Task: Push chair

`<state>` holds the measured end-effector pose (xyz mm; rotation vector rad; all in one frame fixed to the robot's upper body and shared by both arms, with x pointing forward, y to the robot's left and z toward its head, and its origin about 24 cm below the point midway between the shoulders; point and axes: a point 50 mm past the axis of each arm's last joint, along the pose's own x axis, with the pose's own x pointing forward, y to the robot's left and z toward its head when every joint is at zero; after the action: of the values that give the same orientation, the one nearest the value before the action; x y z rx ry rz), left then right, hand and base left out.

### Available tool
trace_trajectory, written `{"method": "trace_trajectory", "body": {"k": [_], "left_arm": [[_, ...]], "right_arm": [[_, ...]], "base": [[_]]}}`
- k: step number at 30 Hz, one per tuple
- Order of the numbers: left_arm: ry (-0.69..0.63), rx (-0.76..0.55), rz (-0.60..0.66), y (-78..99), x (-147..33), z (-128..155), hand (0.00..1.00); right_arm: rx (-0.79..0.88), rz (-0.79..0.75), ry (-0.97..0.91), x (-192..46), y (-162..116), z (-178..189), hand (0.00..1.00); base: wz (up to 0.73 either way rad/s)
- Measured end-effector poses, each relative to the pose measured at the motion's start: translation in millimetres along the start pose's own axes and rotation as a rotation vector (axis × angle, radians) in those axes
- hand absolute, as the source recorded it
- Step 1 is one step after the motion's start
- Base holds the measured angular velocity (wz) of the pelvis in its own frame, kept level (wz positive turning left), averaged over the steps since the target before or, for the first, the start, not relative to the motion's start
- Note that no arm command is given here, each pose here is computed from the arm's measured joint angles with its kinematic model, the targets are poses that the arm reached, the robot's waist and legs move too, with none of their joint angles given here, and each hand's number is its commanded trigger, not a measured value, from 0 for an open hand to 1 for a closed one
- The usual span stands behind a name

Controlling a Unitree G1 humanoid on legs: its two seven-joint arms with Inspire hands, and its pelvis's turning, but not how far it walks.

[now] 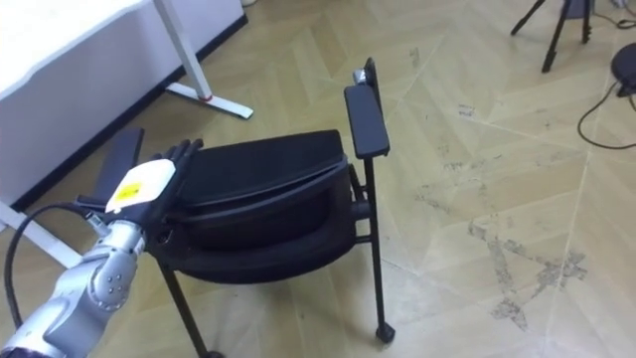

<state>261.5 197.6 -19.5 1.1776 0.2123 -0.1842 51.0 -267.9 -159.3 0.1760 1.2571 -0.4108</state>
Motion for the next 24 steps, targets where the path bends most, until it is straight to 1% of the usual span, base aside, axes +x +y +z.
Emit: {"method": "trace_trajectory", "body": {"k": [3,4,5,6,9,12,14,21,24], "left_arm": [[0.008,-0.001,-0.009,-2.7,-1.2,-3,0.0],[0.01,-0.001,-0.012,-3.2,-1.4,-4,0.56],[0.016,0.0,-0.016,-3.9,-1.4,-5,0.7],[0.018,0.001,-0.019,-3.9,-0.6,-5,1.0],[0.04,0.006,-0.048,-9.6,-2.2,-11,1.0],[0.054,0.014,-0.064,-11.3,-3.2,-15,1.0],[0.052,0.018,-0.068,-11.7,-3.8,-16,1.0],[0.02,0.1,-0.077,-13.5,-6.0,-16,1.0],[0.016,0.099,-0.06,-13.9,-6.3,-17,1.0]], "right_arm": [[-0.001,0.001,0.001,0,0,0,0.0],[0.0,0.0,0.003,0,0,0,0.0],[0.008,-0.002,0.006,0,-1,-1,0.0],[0.008,-0.004,0.007,0,-2,-1,0.0],[0.001,-0.015,0.012,-1,-6,-2,0.0],[-0.013,-0.013,-0.013,-1,-7,4,0.0],[-0.014,-0.016,-0.024,-2,-9,7,0.0],[-0.004,-0.006,-0.06,-2,-6,15,0.0],[-0.002,-0.006,-0.065,-2,-6,16,0.0]], "base": [[-0.08],[-0.14],[-0.07],[-0.05],[-0.12],[-0.11],[0.0],[0.0],[0.0]]}}
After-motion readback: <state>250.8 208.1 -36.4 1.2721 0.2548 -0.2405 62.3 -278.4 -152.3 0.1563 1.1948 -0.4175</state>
